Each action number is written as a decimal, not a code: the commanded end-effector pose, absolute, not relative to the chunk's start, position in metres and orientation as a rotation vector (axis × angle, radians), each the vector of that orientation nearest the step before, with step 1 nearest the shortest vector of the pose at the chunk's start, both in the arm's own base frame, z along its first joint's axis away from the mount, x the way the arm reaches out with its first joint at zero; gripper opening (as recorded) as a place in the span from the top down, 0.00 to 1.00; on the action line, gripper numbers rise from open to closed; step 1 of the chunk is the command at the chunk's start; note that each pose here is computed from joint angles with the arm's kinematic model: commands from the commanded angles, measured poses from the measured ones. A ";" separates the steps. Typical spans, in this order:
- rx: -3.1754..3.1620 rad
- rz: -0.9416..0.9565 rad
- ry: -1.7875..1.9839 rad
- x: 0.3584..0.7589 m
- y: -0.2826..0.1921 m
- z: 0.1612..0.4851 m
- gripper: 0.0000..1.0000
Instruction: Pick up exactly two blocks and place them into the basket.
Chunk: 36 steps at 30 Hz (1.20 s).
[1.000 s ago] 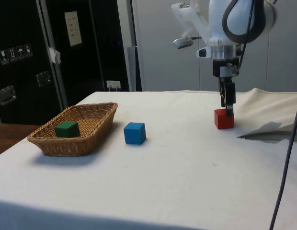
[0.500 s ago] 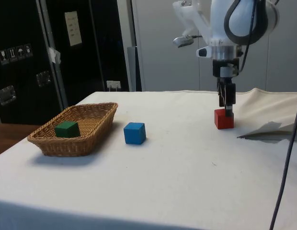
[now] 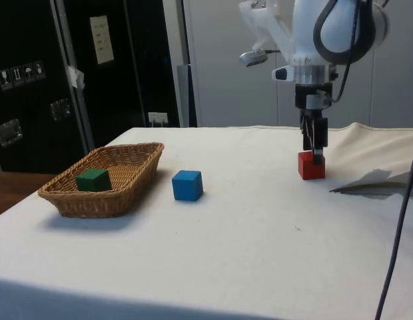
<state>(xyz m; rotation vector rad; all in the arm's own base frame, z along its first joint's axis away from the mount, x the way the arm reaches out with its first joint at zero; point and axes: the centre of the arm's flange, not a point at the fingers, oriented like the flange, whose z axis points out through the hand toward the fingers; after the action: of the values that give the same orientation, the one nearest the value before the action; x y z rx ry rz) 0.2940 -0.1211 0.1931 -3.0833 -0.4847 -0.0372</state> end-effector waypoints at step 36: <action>-3.116 0.011 -0.564 0.305 -0.103 0.179 0.00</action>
<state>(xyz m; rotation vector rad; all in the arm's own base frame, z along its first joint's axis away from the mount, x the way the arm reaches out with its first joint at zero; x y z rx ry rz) 0.3108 -0.1070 0.1825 -3.1173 -0.5699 0.0272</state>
